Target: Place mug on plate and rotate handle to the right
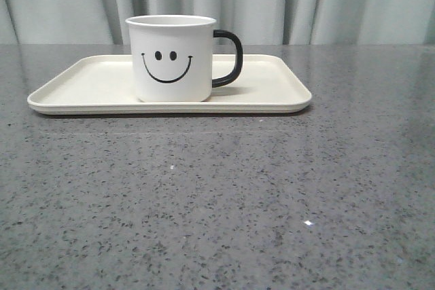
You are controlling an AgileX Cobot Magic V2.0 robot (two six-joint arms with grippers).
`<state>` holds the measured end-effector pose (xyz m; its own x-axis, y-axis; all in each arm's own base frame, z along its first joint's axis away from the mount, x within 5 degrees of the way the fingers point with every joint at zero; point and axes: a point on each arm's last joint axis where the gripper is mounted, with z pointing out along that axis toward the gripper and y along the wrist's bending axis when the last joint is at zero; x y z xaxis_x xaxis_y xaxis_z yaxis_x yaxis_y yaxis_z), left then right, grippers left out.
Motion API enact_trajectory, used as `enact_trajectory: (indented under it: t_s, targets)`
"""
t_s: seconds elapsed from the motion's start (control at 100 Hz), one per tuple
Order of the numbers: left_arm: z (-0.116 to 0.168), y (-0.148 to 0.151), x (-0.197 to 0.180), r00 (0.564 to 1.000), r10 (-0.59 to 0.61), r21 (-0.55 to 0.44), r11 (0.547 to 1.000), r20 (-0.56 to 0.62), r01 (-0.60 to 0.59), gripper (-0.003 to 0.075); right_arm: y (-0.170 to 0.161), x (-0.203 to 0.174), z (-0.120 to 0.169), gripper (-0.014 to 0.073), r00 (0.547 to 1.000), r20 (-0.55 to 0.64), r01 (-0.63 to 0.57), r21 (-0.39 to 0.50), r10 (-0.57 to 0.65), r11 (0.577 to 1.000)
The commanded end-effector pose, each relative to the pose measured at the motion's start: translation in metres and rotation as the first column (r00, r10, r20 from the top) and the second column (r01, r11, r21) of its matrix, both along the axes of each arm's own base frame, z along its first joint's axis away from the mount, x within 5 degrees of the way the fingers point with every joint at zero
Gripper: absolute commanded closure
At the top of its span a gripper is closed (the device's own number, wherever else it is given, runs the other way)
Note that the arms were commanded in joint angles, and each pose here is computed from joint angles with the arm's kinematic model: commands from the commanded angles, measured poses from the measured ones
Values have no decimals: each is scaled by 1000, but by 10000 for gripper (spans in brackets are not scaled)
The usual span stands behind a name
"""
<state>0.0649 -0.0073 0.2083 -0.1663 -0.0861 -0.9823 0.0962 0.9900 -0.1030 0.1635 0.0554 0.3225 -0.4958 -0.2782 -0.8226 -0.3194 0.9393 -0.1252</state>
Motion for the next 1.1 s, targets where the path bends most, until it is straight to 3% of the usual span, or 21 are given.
enact_trajectory:
  t_s: [0.0, 0.26, 1.09]
  targets:
    - [10, 2, -3, 991, 29, -13, 1000, 129, -27, 740, -1, 1, 15, 662, 995, 98, -10, 15, 8, 1000]
    - [-6, 6, -11, 982, 90, -17, 996, 163, -88, 740, -1, 1, 15, 662, 995, 98, -10, 15, 8, 1000]
    - [-6, 7, -11, 982, 93, 5, 996, 166, -95, 740, -1, 1, 15, 662, 996, 90, -8, 12, 7, 1000]
